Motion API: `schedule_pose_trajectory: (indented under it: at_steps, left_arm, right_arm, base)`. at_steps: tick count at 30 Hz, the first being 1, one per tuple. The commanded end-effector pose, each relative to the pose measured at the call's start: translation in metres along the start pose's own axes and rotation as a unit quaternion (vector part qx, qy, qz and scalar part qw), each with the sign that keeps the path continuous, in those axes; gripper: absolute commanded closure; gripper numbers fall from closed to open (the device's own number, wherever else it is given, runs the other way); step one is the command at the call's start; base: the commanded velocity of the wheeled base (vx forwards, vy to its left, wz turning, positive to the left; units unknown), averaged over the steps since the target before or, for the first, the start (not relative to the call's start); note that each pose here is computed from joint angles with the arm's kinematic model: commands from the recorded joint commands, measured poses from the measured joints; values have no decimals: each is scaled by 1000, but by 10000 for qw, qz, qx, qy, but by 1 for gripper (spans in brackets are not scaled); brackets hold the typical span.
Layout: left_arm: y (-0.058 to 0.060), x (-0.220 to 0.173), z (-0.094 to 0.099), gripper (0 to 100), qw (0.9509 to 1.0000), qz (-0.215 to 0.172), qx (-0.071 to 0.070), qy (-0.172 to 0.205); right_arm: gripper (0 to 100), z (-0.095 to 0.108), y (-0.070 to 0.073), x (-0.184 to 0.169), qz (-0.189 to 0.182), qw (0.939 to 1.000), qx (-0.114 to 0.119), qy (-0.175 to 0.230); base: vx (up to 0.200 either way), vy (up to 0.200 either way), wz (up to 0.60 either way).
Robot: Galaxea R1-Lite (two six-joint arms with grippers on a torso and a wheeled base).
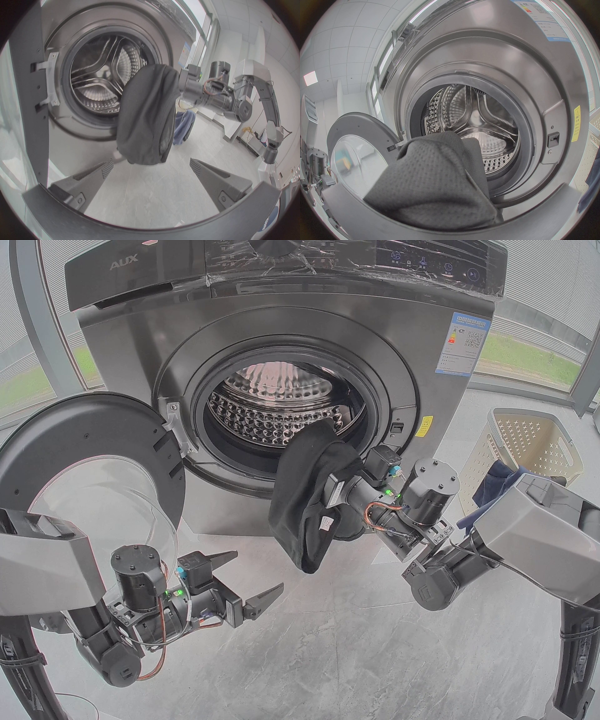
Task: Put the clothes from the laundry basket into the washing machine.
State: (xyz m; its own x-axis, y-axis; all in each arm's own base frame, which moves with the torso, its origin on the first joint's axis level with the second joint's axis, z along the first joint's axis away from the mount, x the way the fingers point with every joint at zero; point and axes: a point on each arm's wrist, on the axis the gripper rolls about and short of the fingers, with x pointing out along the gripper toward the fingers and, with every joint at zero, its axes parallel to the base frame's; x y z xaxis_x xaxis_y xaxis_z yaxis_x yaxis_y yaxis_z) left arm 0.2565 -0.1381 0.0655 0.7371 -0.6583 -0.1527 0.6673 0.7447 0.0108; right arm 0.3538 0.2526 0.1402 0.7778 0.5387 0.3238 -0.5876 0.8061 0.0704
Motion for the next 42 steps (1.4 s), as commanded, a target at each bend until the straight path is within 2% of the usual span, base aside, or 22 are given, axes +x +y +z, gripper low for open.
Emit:
schedule_pose_trajectory:
  at_steps: [1,6,11,17,26,28,30,36,42]
  left_arm:
    - [-4,21,17,0,9988,-122,83,-471]
    - [-9,41,27,0,9964,-238,161,-794]
    - [-10,46,23,0,9966,-285,170,-751]
    - [-10,58,27,0,9950,-349,181,-915]
    - [0,93,29,0,9913,-278,159,-1275]
    - [8,109,28,0,9894,-189,189,-1430]
    - [14,111,25,0,9897,-112,191,-1413]
    - [19,114,18,0,9909,47,166,-1338]
    - [25,121,24,0,9878,278,164,-1522]
  right_arm:
    - [100,-2,5,-1,51,10000,17,58]
    - [100,-4,9,-1,68,9999,20,113]
    - [100,-5,14,-1,126,9998,39,125]
    - [100,-5,19,-1,177,9997,32,136]
    - [100,-10,28,-2,250,9994,63,233]
    - [100,-10,33,-3,294,9993,80,229]
    - [100,-11,36,-4,321,9991,97,254]
    - [100,-9,42,-6,355,9990,127,258]
    - [100,-10,47,-7,351,9989,156,282]
  base:
    - [0,0,0]
    - [0,0,0]
    - [0,0,0]
    - [0,0,0]
    - [0,0,0]
    - [0,0,0]
    - [0,0,0]
    - [0,0,0]
    - [0,0,0]
